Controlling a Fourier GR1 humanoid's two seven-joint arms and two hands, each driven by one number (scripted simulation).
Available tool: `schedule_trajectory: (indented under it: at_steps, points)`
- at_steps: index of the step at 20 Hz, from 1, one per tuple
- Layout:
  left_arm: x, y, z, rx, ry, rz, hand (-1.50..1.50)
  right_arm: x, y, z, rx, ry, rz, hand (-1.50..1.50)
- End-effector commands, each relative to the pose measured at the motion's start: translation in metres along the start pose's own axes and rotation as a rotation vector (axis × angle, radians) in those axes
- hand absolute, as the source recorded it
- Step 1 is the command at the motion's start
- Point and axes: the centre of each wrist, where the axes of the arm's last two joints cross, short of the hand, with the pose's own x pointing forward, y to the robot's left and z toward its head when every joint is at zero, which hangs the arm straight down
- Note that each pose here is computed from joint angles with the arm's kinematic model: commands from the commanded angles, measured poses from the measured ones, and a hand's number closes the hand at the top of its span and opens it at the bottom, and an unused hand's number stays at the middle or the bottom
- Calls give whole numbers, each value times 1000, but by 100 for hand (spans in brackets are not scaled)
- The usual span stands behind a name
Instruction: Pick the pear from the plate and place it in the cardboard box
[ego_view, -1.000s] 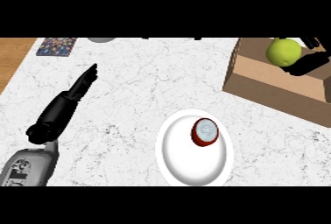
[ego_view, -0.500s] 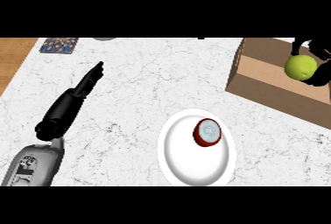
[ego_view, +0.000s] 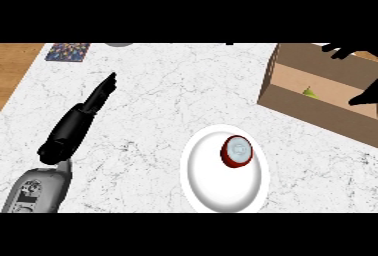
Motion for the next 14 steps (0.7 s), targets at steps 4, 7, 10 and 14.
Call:
schedule_trajectory:
  at_steps: [4, 7, 10, 14]
  points:
    - [2, 10, -4, 7, 8, -15, 0, -8, 8, -6, -318, -256, -625, -150]
    - [0, 9, -2, 5, 10, 9, 0, -19, 3, 7, -377, -205, -825, -150]
    - [5, -1, -12, -11, -16, 27, 0, -24, -2, 14, -427, -102, -921, -150]
    - [0, 6, -7, -17, -24, -3, 0, -44, -12, 50, -556, -84, -953, -150]
